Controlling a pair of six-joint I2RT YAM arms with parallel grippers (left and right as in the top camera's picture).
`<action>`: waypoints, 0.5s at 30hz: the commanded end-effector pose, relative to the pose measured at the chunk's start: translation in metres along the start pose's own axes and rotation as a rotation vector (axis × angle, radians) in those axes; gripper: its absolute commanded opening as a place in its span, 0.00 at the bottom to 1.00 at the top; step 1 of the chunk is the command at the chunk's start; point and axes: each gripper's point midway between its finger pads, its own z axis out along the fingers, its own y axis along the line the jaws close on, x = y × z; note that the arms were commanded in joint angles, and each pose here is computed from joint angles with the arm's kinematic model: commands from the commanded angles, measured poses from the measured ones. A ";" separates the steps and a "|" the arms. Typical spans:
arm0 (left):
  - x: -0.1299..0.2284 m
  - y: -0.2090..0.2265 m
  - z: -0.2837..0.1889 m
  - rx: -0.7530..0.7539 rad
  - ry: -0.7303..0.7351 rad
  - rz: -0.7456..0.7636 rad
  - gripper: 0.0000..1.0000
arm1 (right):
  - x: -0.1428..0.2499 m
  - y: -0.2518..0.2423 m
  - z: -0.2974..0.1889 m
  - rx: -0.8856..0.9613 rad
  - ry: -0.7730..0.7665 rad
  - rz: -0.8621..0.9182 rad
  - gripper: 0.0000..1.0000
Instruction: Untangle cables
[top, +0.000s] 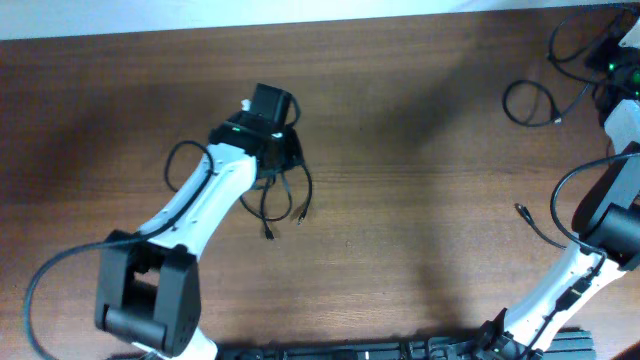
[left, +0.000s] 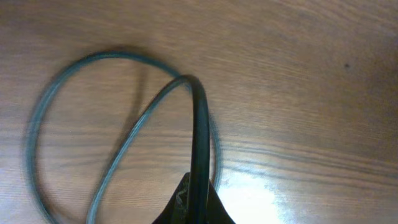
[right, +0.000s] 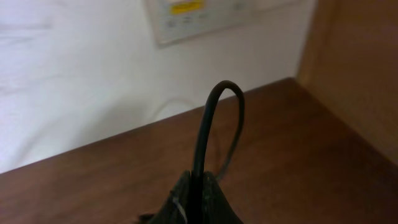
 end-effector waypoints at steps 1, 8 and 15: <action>0.012 -0.017 0.017 0.015 0.030 0.058 0.00 | 0.050 -0.008 0.018 0.040 0.126 0.032 0.04; 0.010 -0.039 0.016 0.118 0.030 0.063 0.00 | -0.026 0.012 -0.076 0.058 0.350 0.183 0.99; 0.005 -0.070 0.009 0.278 0.027 0.077 0.99 | -0.038 0.172 -0.248 -0.235 0.624 0.097 0.99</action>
